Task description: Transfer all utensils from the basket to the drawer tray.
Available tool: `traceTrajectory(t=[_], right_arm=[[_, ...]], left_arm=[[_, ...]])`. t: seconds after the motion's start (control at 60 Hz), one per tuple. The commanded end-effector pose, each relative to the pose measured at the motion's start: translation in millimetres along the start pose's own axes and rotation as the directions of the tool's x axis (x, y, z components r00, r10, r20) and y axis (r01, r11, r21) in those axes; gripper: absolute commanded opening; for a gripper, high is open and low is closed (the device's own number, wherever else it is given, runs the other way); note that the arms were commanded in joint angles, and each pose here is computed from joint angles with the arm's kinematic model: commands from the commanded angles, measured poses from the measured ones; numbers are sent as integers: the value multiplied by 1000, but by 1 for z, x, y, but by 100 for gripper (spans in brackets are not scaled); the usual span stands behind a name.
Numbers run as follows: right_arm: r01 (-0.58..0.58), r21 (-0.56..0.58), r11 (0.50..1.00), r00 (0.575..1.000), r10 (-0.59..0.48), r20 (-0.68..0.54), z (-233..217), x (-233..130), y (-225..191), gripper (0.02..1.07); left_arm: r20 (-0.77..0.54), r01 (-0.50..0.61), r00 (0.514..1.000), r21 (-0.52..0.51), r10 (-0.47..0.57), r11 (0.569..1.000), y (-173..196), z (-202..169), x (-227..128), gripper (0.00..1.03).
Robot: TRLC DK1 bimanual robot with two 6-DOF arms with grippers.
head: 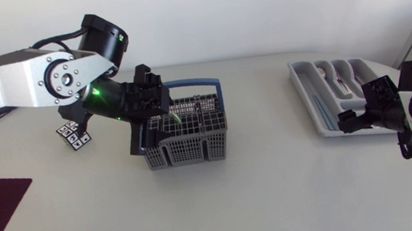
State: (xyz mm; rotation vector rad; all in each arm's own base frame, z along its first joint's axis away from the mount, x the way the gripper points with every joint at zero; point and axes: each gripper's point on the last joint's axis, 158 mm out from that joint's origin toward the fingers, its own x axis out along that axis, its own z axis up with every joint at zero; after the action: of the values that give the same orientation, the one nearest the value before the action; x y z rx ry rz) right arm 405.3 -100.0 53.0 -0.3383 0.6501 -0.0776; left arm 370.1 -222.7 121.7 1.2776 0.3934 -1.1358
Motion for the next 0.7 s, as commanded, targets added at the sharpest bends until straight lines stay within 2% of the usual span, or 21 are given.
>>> traceTrajectory(t=[0.0,0.167,0.217,0.25,0.367,0.45,0.567,0.683], right_arm=[[-22,23,999,999,21,42,4,-6,16,102],[-63,5,998,988,62,139,22,-19,29,102],[-114,-27,993,980,117,160,26,-25,43,102],[-200,-73,977,959,211,191,35,-37,68,102],[-405,-206,891,873,444,202,51,-82,131,102],[-491,-256,832,826,539,166,53,-101,160,102],[-611,-308,729,736,666,117,53,-128,196,102],[-678,-346,649,670,739,75,54,-149,221,102]], left_arm=[[-24,6,1000,74,-4,997,6,-6,5,86],[-47,9,999,128,-3,992,11,-10,11,81],[-55,12,998,139,-4,990,13,-11,13,79],[-57,21,998,147,-13,989,13,-11,15,78],[-61,34,998,159,-24,987,16,-12,21,78],[-63,39,998,170,-28,985,18,-13,24,78],[-71,46,997,183,-34,982,21,-16,30,76],[-77,62,996,199,-47,978,20,-20,35,73]])
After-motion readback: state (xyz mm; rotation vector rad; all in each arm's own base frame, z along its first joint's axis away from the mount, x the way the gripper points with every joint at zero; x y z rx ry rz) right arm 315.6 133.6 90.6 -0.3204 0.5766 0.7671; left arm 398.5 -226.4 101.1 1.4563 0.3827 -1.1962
